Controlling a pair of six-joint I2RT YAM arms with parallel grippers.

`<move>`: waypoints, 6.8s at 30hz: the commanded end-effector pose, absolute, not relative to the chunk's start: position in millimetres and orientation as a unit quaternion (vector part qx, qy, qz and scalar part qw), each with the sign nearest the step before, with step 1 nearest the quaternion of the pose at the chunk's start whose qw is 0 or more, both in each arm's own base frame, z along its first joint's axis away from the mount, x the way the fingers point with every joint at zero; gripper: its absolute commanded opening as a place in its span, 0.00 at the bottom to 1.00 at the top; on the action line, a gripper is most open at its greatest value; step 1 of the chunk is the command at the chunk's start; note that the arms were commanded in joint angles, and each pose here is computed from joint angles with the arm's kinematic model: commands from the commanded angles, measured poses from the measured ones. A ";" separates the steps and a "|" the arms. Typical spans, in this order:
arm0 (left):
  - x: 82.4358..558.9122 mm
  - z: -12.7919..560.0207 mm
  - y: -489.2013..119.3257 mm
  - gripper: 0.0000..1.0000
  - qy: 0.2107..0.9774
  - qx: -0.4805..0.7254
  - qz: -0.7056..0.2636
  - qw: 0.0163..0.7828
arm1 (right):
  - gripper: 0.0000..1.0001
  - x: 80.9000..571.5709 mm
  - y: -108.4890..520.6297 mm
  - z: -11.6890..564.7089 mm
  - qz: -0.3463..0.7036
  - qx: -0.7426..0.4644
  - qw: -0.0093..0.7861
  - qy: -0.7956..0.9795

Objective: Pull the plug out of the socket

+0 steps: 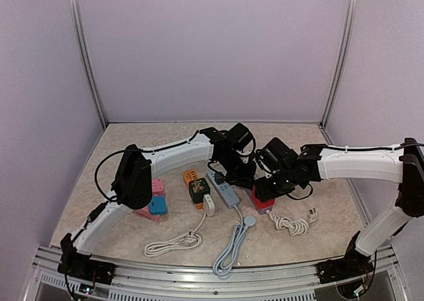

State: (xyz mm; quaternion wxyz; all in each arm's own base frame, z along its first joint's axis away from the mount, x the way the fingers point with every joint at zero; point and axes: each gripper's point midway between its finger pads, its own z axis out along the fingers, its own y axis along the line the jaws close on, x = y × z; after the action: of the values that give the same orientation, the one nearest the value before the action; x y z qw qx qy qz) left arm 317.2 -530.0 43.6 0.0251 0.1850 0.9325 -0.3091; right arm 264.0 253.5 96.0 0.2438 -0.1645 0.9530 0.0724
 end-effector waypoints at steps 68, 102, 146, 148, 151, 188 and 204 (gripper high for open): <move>336.8 155.2 -403.7 0.18 0.952 0.163 -0.215 0.143 | 0.15 465.8 186.9 170.8 0.272 0.013 0.412 0.870; 333.7 162.9 -342.1 0.19 0.956 0.090 -0.238 0.147 | 0.71 520.2 148.2 88.8 0.283 0.064 0.335 0.897; 372.7 131.5 -310.7 0.19 0.960 0.038 -0.249 0.124 | 0.65 410.8 336.9 148.4 0.114 -0.169 0.343 0.917; 372.9 128.1 -311.2 0.19 0.960 0.037 -0.251 0.121 | 0.62 406.4 352.2 141.7 0.111 -0.181 0.334 0.918; 371.9 125.7 -310.9 0.19 0.960 0.036 -0.253 0.119 | 0.60 398.8 368.5 132.2 0.101 -0.198 0.326 0.919; 368.4 134.6 -314.8 0.19 0.950 0.025 -0.288 0.118 | 0.20 352.3 387.1 58.4 0.075 -0.241 0.243 0.937; 370.5 136.5 -383.3 0.19 0.941 0.095 -0.306 0.104 | 0.18 310.9 334.3 64.4 0.077 -0.230 0.266 0.933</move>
State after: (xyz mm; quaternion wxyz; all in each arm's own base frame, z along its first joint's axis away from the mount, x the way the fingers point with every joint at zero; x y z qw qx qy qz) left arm 364.9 -372.4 162.3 0.1330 0.0804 0.9360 -0.3159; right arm 329.5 344.3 72.1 0.2787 -0.2182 0.9314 0.0848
